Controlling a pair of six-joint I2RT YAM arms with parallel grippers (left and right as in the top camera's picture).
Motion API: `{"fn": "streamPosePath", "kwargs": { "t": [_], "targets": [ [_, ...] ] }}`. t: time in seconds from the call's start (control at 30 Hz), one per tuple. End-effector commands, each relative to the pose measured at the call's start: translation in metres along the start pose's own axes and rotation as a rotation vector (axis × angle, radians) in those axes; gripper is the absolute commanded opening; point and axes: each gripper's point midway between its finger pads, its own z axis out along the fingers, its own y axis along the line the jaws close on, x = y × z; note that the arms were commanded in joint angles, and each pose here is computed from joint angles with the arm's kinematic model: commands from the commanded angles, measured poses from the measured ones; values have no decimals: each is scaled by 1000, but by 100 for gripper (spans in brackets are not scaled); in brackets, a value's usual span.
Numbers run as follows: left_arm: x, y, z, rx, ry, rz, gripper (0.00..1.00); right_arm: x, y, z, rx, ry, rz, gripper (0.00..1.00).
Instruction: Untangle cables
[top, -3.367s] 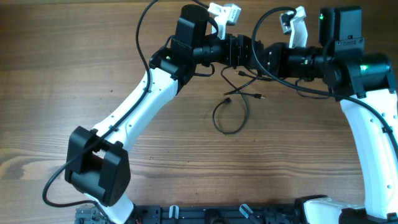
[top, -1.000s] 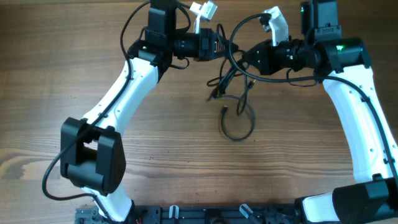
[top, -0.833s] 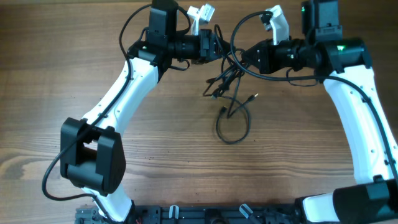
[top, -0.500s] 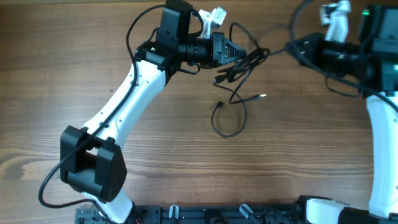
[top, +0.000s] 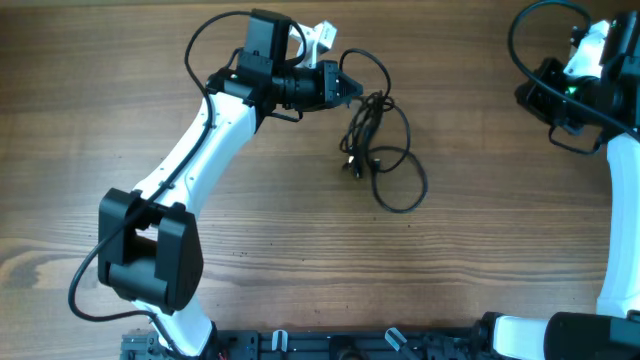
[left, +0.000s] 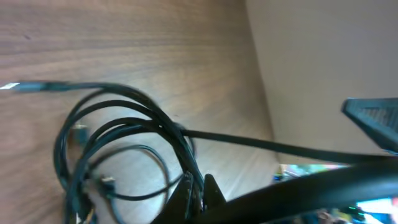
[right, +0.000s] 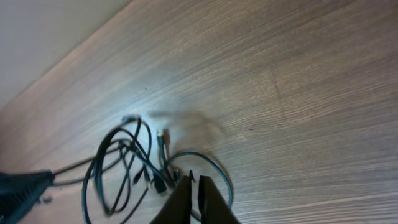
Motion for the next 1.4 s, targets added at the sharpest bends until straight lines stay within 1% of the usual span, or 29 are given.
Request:
{"fn": "streamPosePath", "kwargs": {
  "t": [0.0, 0.07, 0.13, 0.17, 0.23, 0.3, 0.37, 0.43, 0.5, 0.57, 0.63, 0.7, 0.8, 0.83, 0.93, 1.1, 1.17, 1.23, 1.3, 1.37],
  "targets": [
    [-14, -12, -17, -50, -78, 126, 4, 10, 40, -8, -226, 38, -242, 27],
    [-17, -25, -28, -57, -109, 152, 4, 16, 56, -13, -327, 53, -296, 41],
    [-19, -37, -40, -91, -144, 172, 4, 18, 64, -16, -374, 53, -313, 48],
    [-20, -37, -47, -139, -171, 176, 4, 19, 67, -19, -397, 48, -336, 50],
    [-22, -42, -57, -211, -219, 191, 4, 22, 73, -23, -410, 43, -357, 53],
    [-24, -52, -64, -242, -257, 207, 4, 26, 81, -25, -419, 50, -365, 56],
    [-24, -66, -69, -240, -300, 164, 4, 35, 93, -23, -439, 75, -372, 56],
    [-24, -76, -72, -212, -320, 119, 4, 46, 109, -21, -466, 96, -415, 56],
    [-26, -82, -78, -184, -346, 19, 4, 55, 125, -20, -494, 106, -474, 56],
    [-30, -90, -85, -132, -369, -74, 4, 58, 132, -16, -478, 104, -486, 57],
    [-38, -108, -98, -27, -395, -149, 4, 50, 126, -9, -398, 84, -405, 58],
    [-49, -130, -114, 84, -434, -206, 4, 44, 122, -7, -360, 70, -361, 58],
    [-68, -162, -144, 250, -511, -344, 4, 44, 120, -5, -348, 67, -373, 64],
    [-72, -177, -155, 325, -529, -399, 4, 42, 118, 0, -334, 67, -383, 65],
    [-69, -192, -161, 404, -506, -528, 4, 42, 126, 9, -394, 74, -468, 66],
    [-62, -205, -156, 473, -439, -678, 4, 34, 127, 30, -408, 74, -500, 66],
    [-64, -214, -159, 514, -434, -687, 4, 34, 128, 36, -421, 82, -498, 66],
    [-68, -227, -166, 562, -449, -640, 4, 35, 133, 39, -456, 97, -485, 65],
    [-74, -241, -179, 624, -488, -571, 4, 35, 136, 37, -475, 99, -477, 65],
    [-82, -254, -194, 671, -563, -463, 4, 34, 136, 36, -473, 100, -447, 65]
  ]
}}
